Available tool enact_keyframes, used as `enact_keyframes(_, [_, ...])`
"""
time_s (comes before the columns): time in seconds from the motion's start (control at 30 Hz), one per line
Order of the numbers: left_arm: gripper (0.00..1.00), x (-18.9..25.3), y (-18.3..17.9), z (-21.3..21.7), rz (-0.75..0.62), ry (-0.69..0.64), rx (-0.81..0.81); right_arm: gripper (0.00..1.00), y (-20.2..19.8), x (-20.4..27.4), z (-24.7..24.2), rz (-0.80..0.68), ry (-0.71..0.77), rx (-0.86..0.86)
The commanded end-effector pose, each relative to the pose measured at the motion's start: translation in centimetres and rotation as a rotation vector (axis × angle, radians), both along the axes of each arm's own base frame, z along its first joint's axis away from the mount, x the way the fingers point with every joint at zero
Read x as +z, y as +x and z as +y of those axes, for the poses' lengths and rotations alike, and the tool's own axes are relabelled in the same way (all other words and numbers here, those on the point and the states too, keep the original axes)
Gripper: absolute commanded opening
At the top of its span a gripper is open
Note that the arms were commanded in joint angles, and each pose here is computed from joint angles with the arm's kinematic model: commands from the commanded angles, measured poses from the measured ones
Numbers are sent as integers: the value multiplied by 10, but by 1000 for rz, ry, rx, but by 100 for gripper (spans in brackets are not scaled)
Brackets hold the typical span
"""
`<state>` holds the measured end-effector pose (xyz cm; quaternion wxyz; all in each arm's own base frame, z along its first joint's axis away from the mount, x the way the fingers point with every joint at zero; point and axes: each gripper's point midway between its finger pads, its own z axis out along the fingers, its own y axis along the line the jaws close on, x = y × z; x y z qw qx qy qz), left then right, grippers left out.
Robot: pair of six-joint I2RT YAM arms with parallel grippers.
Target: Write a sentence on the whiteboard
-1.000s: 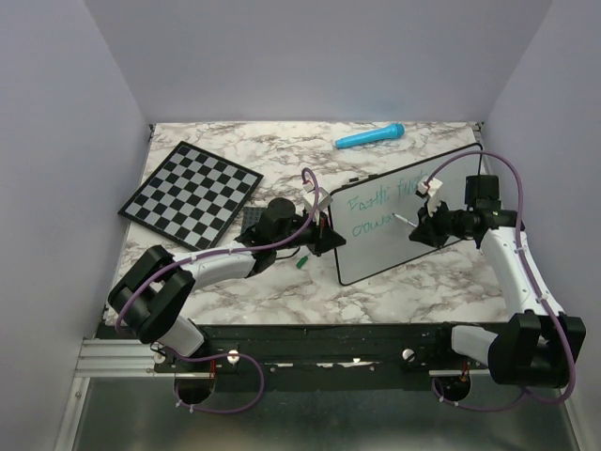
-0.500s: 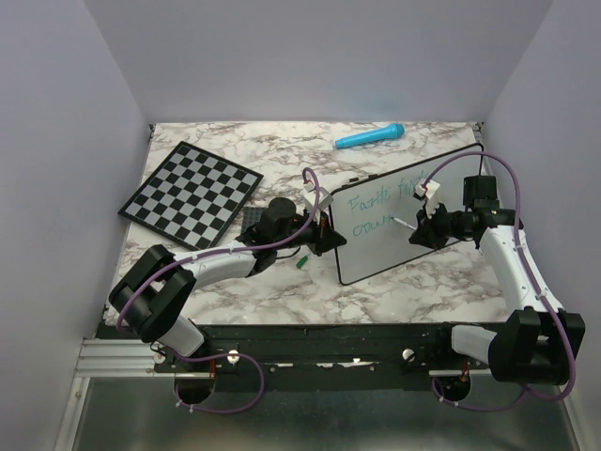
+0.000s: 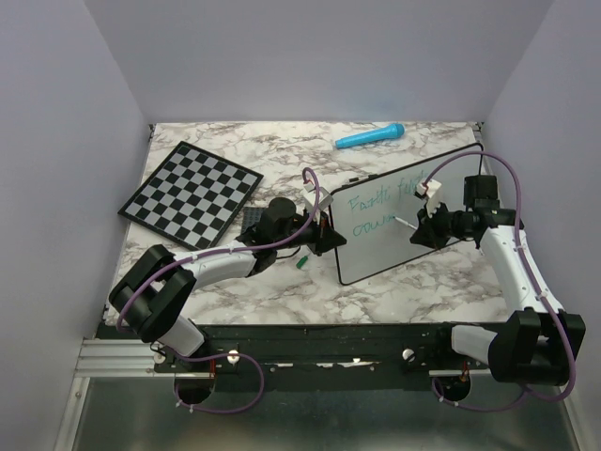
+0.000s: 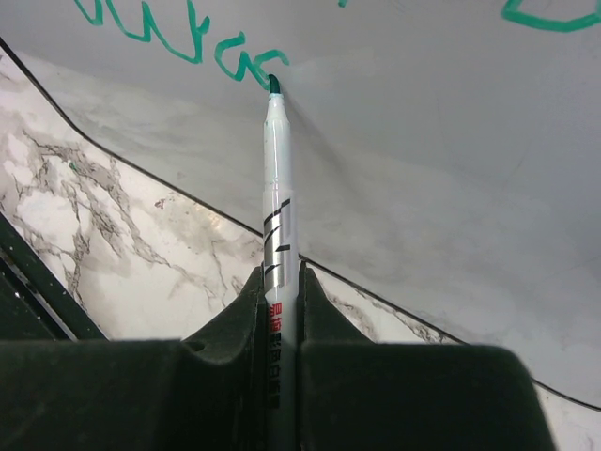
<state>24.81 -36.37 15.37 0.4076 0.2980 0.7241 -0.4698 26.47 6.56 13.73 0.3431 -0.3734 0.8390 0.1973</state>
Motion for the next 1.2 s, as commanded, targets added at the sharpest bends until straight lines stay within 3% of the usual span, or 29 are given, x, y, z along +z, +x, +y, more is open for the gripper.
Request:
enact_keyframes(0.0, [0, -43, -16, 9, 41, 135, -51, 1, 23, 20, -11, -90, -27, -60])
enact_keyframes(0.5, [0, -44, -15, 8, 43, 134, -51, 0, 22, 27, -6, -111, -3, -42])
enact_keyframes(1.17, [0, -42, -15, 9, 38, 132, -46, 0, -8, -28, -16, 48, -80, -18])
